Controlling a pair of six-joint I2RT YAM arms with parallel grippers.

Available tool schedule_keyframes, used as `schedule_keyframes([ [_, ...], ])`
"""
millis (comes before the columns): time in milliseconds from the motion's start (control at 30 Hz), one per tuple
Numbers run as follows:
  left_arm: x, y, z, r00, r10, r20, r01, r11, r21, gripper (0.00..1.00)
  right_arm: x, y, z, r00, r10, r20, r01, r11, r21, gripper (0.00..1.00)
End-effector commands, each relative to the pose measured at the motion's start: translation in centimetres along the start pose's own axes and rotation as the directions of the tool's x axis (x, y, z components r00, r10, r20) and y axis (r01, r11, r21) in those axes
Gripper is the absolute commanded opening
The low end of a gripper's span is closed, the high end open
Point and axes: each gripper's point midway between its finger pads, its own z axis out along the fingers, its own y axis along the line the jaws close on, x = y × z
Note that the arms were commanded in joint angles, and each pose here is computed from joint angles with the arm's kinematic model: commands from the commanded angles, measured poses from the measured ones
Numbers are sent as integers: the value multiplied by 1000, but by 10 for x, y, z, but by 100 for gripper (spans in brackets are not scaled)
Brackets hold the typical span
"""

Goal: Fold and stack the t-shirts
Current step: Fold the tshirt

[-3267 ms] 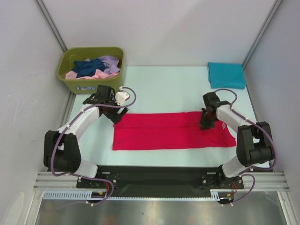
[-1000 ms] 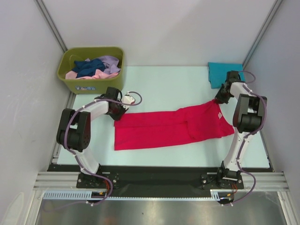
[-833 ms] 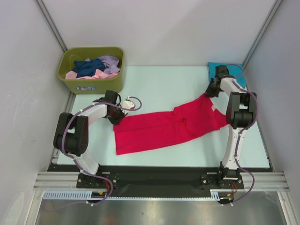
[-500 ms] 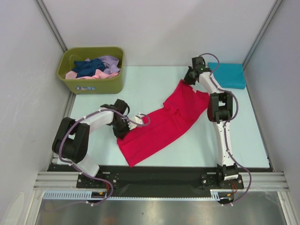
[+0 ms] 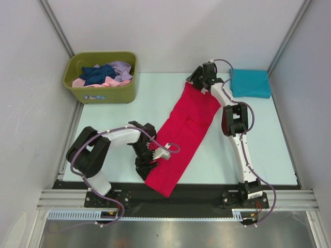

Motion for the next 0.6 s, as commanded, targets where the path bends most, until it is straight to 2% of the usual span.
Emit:
schedule_keyframes([
  [0,0,-22,5,998,-56,21,53,993,104,64,-56,67,-38,991,-23,135,43,989,-144,64],
  [33,-1,-22,0,997,-64,34,60,993,102,71,-64,71,-47,988,-33,151,55,989,-139,80],
  [67,-3,-17,-8,995,-83,60,77,993,86,73,-72,75,-56,985,-49,168,72,988,-134,85],
  [100,-2,-19,-17,993,-95,69,90,993,77,83,-87,89,-77,976,-82,202,111,984,-138,87],
  [133,-2,-16,-25,991,-101,82,97,993,61,89,-100,81,-87,971,-92,219,117,988,-105,88],
  [167,3,-9,-37,989,-123,83,121,992,22,99,-110,80,-99,967,-100,235,123,989,-87,88],
  [200,4,-8,-47,989,-113,93,115,993,-15,100,-121,79,-120,961,-116,251,135,989,-61,88],
  [300,18,-6,-66,994,-87,58,92,993,-78,100,-143,29,-150,957,-124,263,101,990,98,84],
  [367,24,-5,-74,998,-55,40,59,992,-116,100,-143,-15,-169,959,-126,254,71,974,216,76],
  [400,28,0,-77,999,-50,17,52,989,-142,100,-140,-28,-172,962,-120,245,59,969,241,71],
  [433,28,5,-78,998,-54,19,56,986,-160,100,-127,-52,-173,973,-97,209,37,961,275,61],
  [500,20,29,-82,996,-70,60,82,967,-240,100,-118,-75,-172,980,-68,186,8,953,303,52],
  [567,7,52,-82,987,-112,120,143,945,-296,100,-113,-113,-169,986,-8,169,-53,934,354,51],
])
